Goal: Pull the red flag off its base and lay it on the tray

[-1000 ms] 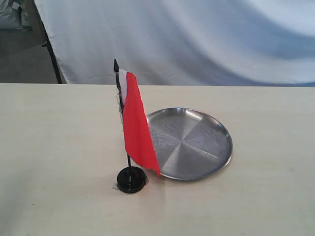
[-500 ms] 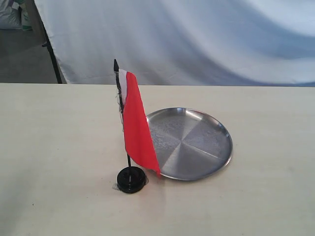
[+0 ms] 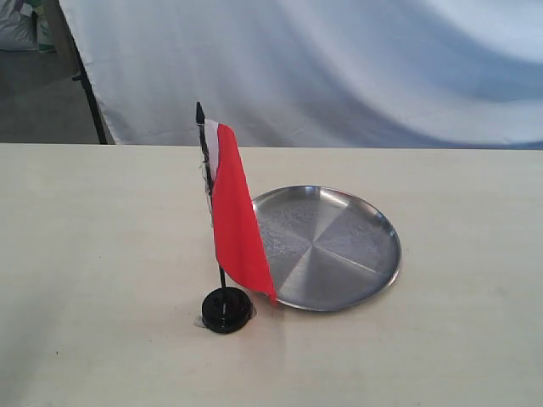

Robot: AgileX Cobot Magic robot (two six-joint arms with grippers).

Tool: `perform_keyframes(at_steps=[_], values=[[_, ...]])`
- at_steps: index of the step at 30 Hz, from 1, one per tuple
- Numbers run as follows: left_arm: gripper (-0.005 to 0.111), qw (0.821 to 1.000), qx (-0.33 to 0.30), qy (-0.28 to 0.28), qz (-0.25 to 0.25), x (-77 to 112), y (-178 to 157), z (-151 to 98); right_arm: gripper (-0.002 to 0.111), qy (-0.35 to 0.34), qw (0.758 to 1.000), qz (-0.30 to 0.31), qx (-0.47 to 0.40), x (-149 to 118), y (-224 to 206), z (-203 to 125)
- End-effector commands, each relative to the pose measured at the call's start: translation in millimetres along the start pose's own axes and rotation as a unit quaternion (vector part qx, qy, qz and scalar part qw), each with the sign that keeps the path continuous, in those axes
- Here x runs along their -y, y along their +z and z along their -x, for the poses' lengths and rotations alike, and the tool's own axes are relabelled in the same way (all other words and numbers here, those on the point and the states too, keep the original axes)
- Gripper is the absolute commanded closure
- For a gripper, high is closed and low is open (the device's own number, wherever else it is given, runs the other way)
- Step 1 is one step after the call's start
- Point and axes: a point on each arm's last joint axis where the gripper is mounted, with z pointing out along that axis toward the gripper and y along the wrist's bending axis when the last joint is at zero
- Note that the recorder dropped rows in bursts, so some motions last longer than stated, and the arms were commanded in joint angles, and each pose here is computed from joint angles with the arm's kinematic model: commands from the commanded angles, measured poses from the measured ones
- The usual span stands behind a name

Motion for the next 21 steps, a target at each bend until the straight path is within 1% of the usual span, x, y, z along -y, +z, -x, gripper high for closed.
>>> perform_keyframes(at_steps=[1, 6, 10, 13, 14, 17, 20, 21], values=[[0.107, 1.0, -0.007, -0.006, 0.005, -1.3, 0, -2, 0.109, -0.002, 1.0, -0.004, 0.003, 0, 0, -1], [0.107, 1.0, -0.023, -0.005, 0.013, -2.7, 0, -5, 0.109, -0.002, 1.0, -0.004, 0.003, 0, 0, -1], [0.107, 1.0, -0.023, -0.005, 0.013, -2.7, 0, -5, 0.109, -0.002, 1.0, -0.004, 0.003, 0, 0, -1], [0.107, 0.999, -0.044, 0.004, 0.016, -2.1, -1, -6, 0.109, -0.002, 1.0, -0.004, 0.003, 0, 0, -1], [0.107, 0.999, -0.046, 0.004, 0.011, 0.7, 0, -2, 0.109, -0.002, 1.0, -0.004, 0.003, 0, 0, -1], [0.107, 0.998, -0.05, -0.003, -0.024, 15.2, 4, 17, 0.109, -0.002, 1.0, -0.004, 0.003, 0, 0, -1], [0.107, 0.995, -0.077, 0.0, -0.056, 30.1, 16, 31, 0.109, -0.002, 1.0, -0.004, 0.003, 0, 0, -1], [0.107, 0.993, -0.097, 0.009, -0.064, 35.4, 24, 34, 0.109, -0.002, 1.0, -0.004, 0.003, 0, 0, -1]])
